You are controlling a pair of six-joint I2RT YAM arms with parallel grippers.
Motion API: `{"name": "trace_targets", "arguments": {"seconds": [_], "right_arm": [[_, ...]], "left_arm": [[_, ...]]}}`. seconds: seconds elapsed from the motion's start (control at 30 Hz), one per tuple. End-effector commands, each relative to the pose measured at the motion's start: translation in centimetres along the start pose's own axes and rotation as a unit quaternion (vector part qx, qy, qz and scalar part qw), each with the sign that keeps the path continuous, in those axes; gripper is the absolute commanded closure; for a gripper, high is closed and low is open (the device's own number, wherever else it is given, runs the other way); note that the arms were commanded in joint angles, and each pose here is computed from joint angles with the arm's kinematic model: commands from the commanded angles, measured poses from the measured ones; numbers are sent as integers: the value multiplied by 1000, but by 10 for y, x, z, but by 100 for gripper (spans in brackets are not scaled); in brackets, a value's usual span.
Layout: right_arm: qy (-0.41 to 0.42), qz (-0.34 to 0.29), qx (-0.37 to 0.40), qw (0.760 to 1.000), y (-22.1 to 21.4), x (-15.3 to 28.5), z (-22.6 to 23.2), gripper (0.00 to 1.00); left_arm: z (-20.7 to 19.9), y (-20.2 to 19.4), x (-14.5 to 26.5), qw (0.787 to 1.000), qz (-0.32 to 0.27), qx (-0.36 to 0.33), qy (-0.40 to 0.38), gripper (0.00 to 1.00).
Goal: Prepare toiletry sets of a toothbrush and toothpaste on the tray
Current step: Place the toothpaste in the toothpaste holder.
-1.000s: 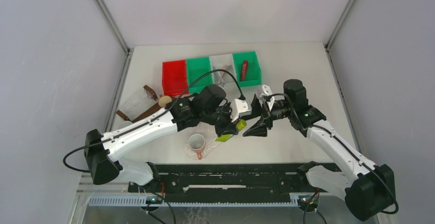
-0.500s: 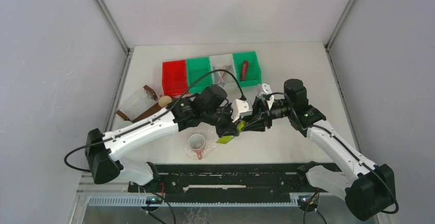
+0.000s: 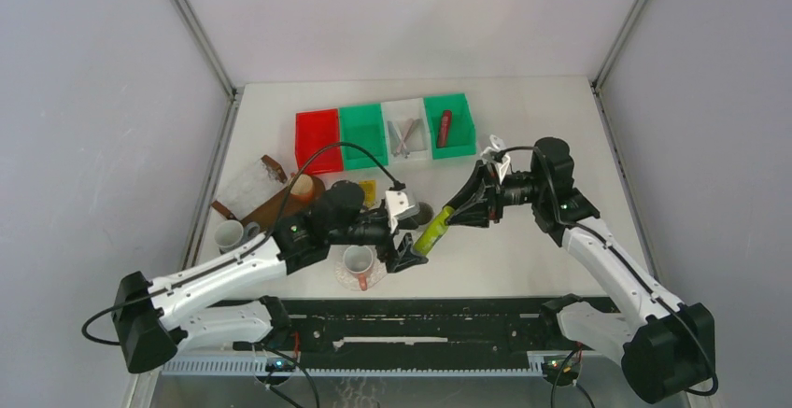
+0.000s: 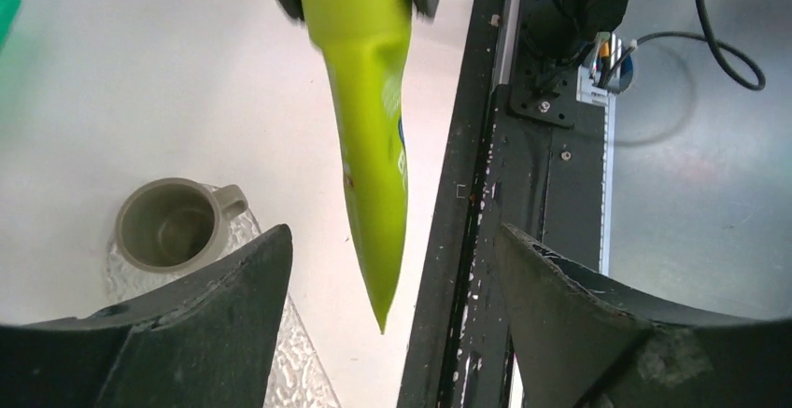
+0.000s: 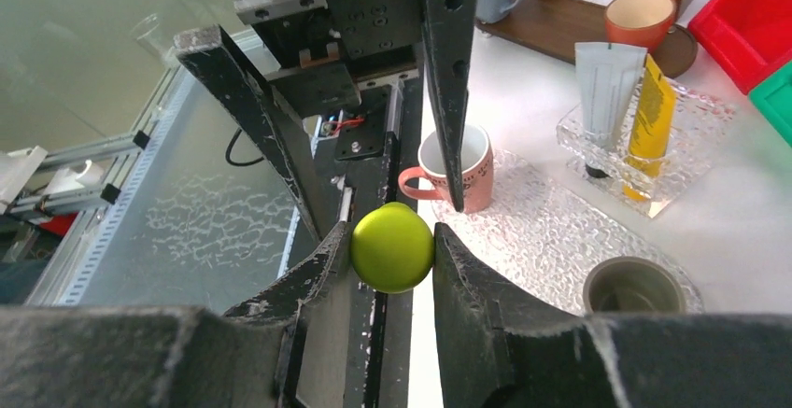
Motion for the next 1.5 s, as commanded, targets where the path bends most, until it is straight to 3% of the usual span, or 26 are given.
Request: {"name": "trace_targets", "arguments": {"seconds": [0.0,0.17,0.33,0.47,0.53,0.7,0.77,0.83,0.93,0.97,1.07,1.2,1.33,1.47], "right_arm": [[1,-20,-6,1000,14,5,4,100],[-5,-32,-20,999,20,11,4,100],[-13,-36,-23,999,20,13,3,100],[-15,-37,-25,999,20,14,2,100],[-18,-38,-25,999,20,15,2,100],[-31,-42,-24,998,19,16,-1,100],[-40,-46,-22,998,19,18,-2,100],[-51,-50,-12,997,20,21,-3,85],[-74,-58,19,995,25,32,-1,44],[-85,-57,33,994,30,37,2,36],[-122,-45,101,986,48,54,13,29],[-125,10,253,959,60,65,36,21],[-77,98,389,913,56,53,55,16],[-32,197,447,872,41,32,59,15]], "left_arm": [[-2,-1,-6,994,-105,20,10,17],[-2,-16,-18,990,-135,48,18,18],[2,-13,-29,989,-135,64,13,27],[5,-9,-32,988,-137,70,12,49],[6,-9,-33,988,-136,77,10,67],[5,-9,-31,985,-139,105,-16,96],[5,-8,-29,982,-144,123,-28,100],[5,-6,-27,978,-146,143,-41,100],[6,-5,-25,968,-135,202,-67,100],[7,-4,-24,963,-125,229,-75,100],[6,-8,-25,944,-68,306,-101,100],[3,-4,-25,915,-3,381,-137,100],[2,11,-24,891,9,423,-165,100],[2,25,-22,871,15,450,-195,100]]}}
Point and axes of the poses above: each gripper's point midway between its finger pads, its own x axis back along the fingers, its own z axis along the line the jaws close on, y = z × x, the point moved 10 cm from there along x, back along the fingers, and after that the axes turned 12 degrees about -x, right-handed, at the moved point
